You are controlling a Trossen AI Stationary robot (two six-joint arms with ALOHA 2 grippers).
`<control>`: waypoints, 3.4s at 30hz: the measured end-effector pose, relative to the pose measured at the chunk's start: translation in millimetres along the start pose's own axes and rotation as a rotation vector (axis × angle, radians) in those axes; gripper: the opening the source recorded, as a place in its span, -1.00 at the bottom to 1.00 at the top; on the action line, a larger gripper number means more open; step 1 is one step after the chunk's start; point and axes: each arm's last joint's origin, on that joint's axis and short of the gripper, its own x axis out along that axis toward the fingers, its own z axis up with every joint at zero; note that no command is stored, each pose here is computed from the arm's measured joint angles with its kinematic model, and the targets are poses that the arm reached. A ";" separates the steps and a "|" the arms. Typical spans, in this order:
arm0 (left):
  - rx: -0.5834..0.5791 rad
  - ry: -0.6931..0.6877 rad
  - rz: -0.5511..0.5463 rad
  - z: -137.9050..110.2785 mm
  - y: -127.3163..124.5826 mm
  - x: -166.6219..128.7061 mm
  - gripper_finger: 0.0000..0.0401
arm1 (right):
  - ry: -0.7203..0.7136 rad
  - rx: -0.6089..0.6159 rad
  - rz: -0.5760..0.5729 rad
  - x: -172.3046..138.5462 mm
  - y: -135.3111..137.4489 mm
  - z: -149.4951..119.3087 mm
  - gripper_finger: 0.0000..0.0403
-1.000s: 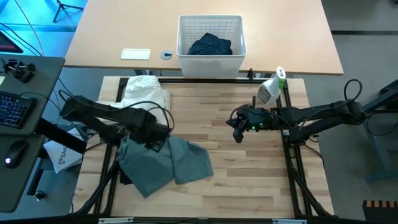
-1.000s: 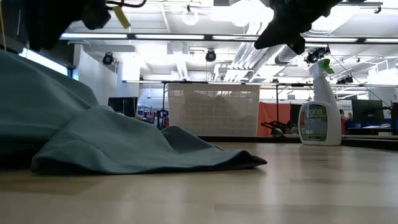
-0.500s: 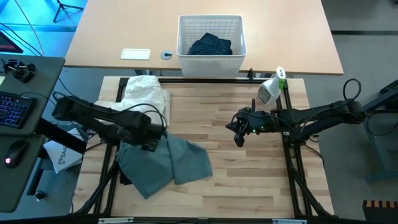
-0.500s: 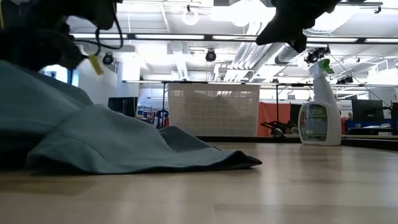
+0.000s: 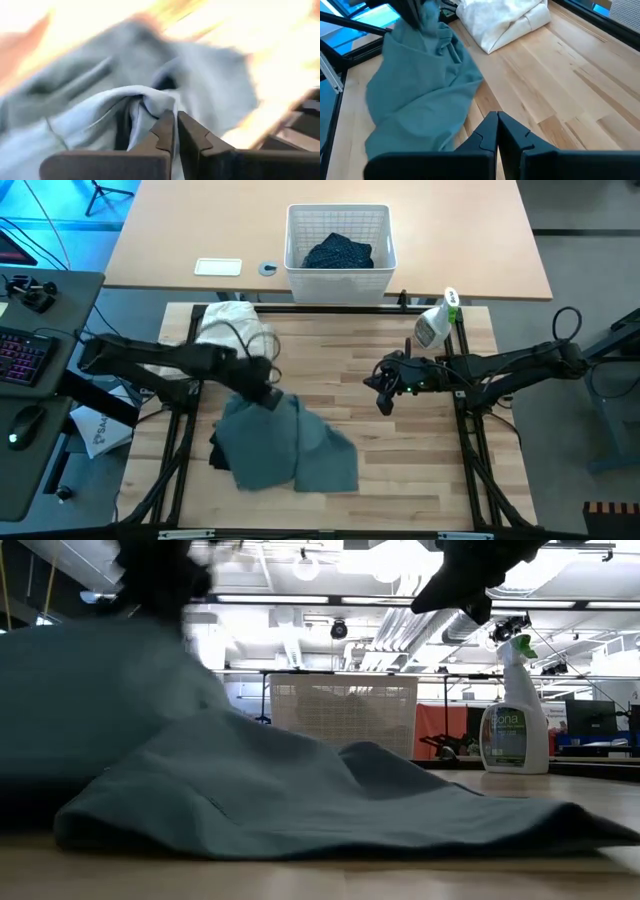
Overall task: Fold Laundry from Bin
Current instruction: Fold the green pants
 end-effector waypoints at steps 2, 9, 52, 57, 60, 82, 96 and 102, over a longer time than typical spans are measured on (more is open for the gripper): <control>0.097 -0.110 -0.084 9.6 -20.8 -28.7 -0.99 | -0.013 0.008 0.007 -4.1 -0.4 1.6 -0.98; 0.449 -0.694 -0.340 35.6 -85.5 -140.7 -1.00 | -0.227 0.073 0.040 -51.1 -7.8 20.1 -0.98; 0.777 -0.058 0.160 80.5 -110.5 63.4 -0.29 | -0.446 0.288 0.155 -153.3 -44.6 11.7 -0.98; 0.592 0.050 0.399 86.3 -72.9 104.5 -0.32 | -0.463 0.294 0.132 -158.9 -48.4 9.2 -0.98; 0.515 0.070 0.476 89.6 -51.6 128.2 -0.35 | -0.452 0.293 0.125 -156.7 -47.9 9.0 -0.98; 0.177 -0.075 -0.190 171.5 1.3 151.0 0.21 | -0.320 0.294 0.140 -131.4 -37.3 9.9 -0.98; 0.402 0.174 -0.423 131.0 -31.4 168.9 -0.92 | -0.335 0.294 0.065 -125.1 -36.9 11.1 -0.98; 0.538 -0.105 -0.464 151.4 -70.3 83.3 -0.98 | -0.370 0.303 0.070 -126.4 -36.3 14.1 -0.98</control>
